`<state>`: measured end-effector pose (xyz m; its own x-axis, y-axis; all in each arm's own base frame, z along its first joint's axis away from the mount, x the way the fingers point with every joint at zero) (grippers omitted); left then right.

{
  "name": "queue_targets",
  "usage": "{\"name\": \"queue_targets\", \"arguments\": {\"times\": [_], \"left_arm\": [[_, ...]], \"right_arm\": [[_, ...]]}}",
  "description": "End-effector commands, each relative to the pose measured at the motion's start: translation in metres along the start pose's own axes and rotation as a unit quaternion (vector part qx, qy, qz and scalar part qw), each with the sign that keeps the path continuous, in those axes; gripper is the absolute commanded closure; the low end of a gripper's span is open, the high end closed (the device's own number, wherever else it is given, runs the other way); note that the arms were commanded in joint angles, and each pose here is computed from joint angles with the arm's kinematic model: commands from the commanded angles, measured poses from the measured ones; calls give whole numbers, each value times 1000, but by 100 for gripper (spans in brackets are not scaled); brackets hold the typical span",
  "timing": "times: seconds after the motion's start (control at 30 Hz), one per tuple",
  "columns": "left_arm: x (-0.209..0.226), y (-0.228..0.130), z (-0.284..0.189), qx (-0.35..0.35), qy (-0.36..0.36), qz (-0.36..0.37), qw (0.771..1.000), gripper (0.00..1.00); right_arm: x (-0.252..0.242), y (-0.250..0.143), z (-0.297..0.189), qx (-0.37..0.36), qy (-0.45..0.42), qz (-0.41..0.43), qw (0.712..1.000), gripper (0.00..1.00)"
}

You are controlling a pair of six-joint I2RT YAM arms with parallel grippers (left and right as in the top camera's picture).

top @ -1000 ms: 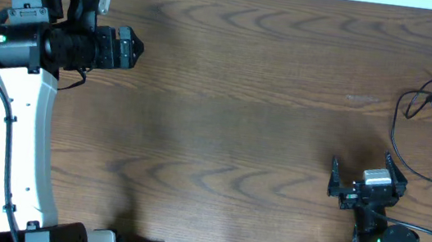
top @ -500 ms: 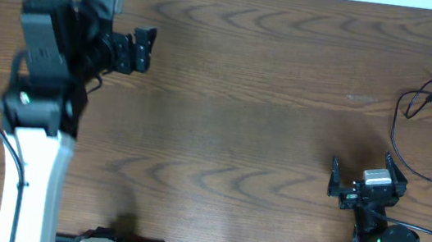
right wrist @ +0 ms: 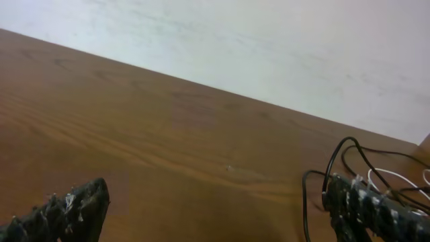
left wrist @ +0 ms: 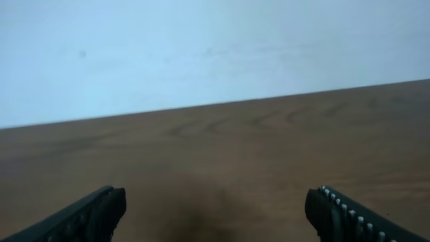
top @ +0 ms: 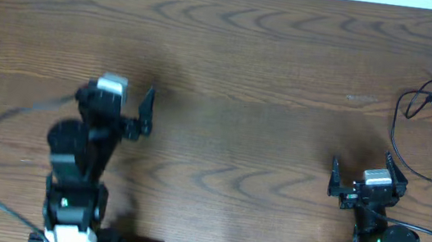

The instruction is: Untangle cables

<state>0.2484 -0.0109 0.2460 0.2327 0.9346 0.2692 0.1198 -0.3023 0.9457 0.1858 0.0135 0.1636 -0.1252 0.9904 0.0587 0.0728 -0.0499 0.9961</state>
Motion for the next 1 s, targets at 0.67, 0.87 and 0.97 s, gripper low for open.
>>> {"name": "queue_targets", "arguments": {"times": [0.67, 0.87, 0.97], "left_arm": [[-31, -91, -42, -34, 57, 14, 998, 9], [-34, -100, -46, -11, 57, 9, 998, 9], [-33, -101, -46, -9, 58, 8, 998, 9]], "right_arm": [[-2, 0, 0, -1, -4, -1, 1000, 1], [-2, 0, 0, -1, -4, -1, 1000, 1], [-2, 0, 0, -1, -4, -1, 1000, 1]]}}
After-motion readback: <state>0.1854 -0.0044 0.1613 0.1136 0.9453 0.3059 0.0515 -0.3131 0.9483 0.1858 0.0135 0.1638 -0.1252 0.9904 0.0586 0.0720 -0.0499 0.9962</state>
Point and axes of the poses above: each gripper's point midway between its finger pads, its own z axis out along the fingers, its own x axis along the line the jaws close on, y = z × x, the point moved 6 cm from there along -z, back along the fingers, and after that the axes turned 15 degrees about z, right-handed, at the moved point
